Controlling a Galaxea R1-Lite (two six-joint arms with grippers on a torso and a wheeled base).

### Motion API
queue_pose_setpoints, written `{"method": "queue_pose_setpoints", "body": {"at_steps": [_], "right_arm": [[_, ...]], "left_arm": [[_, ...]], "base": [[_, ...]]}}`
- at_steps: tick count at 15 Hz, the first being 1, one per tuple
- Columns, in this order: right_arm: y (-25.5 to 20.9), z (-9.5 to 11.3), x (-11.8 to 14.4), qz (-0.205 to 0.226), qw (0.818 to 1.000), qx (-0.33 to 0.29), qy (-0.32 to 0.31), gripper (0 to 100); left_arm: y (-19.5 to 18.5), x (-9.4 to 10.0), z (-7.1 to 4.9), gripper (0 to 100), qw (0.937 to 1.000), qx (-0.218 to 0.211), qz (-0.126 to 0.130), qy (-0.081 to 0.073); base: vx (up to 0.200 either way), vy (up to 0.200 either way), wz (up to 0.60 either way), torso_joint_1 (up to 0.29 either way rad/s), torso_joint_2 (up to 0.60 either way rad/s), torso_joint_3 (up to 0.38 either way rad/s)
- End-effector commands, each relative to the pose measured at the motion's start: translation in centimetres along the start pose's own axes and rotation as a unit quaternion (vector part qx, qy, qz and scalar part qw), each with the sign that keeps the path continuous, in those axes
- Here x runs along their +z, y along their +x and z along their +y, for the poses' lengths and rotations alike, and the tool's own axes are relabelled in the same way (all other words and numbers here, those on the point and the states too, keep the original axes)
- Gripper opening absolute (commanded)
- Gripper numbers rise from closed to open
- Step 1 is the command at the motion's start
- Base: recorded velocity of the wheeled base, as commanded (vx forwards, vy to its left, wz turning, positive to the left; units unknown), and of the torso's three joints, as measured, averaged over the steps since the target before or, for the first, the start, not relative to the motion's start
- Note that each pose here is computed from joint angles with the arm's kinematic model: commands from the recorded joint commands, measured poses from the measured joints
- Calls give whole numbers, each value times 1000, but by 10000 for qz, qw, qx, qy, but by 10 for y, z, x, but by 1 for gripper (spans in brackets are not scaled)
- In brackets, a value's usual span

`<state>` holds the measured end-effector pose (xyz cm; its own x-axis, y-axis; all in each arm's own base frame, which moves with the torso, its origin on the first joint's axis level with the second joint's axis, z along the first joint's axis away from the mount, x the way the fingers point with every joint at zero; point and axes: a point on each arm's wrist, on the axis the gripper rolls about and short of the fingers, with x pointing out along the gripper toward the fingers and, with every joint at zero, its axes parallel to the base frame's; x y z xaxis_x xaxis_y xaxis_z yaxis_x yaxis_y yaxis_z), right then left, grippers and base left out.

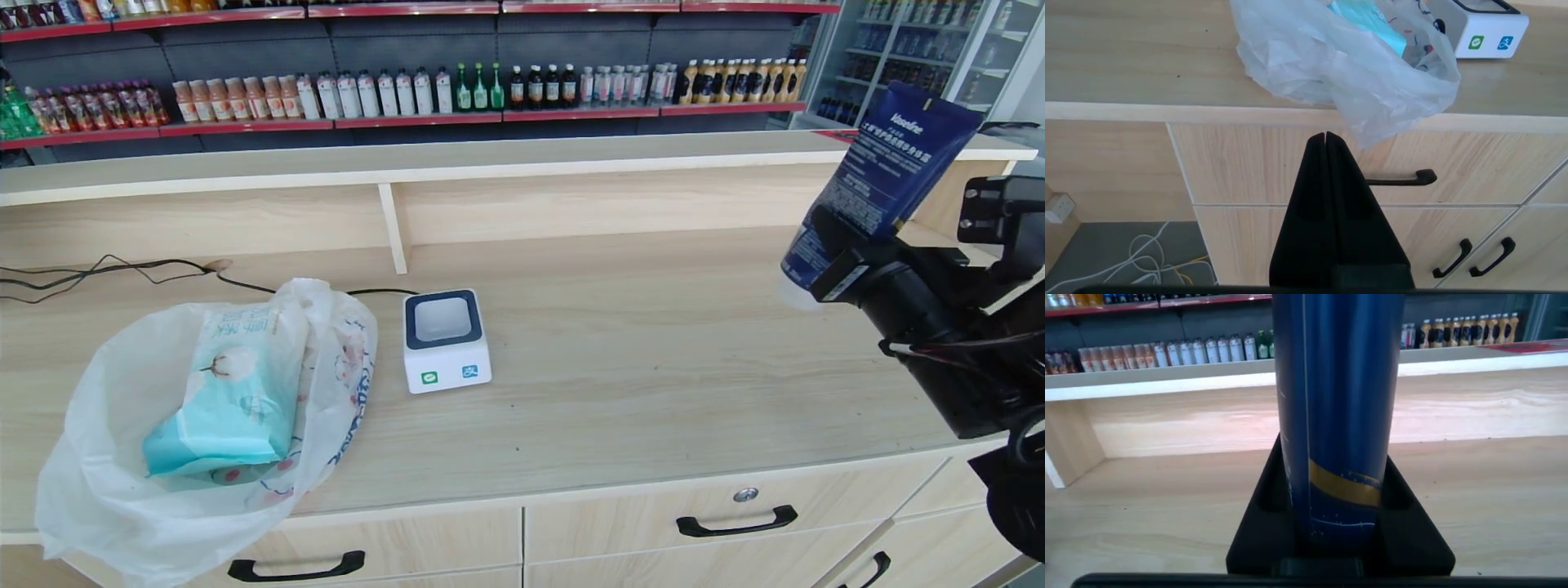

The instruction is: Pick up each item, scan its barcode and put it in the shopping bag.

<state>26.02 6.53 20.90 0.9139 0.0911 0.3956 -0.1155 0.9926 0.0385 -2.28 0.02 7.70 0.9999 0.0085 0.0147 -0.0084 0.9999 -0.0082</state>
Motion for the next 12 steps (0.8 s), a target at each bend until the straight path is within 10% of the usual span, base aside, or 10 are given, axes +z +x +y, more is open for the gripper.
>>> {"method": "queue_pose_setpoints", "body": {"at_steps": [1, 12], "right_arm": [[-19, 8, 25, -270, 9993, 201, 137, 0], [-53, 43, 23, 109, 9895, 1055, 986, 0]], "left_arm": [[0, 0, 0, 0, 10000, 4, 4, -6], [0, 0, 0, 0, 10000, -4, 12, 10]], "base": [[0, 0, 0, 0, 0, 0], [0, 0, 0, 0, 0, 0]]}}
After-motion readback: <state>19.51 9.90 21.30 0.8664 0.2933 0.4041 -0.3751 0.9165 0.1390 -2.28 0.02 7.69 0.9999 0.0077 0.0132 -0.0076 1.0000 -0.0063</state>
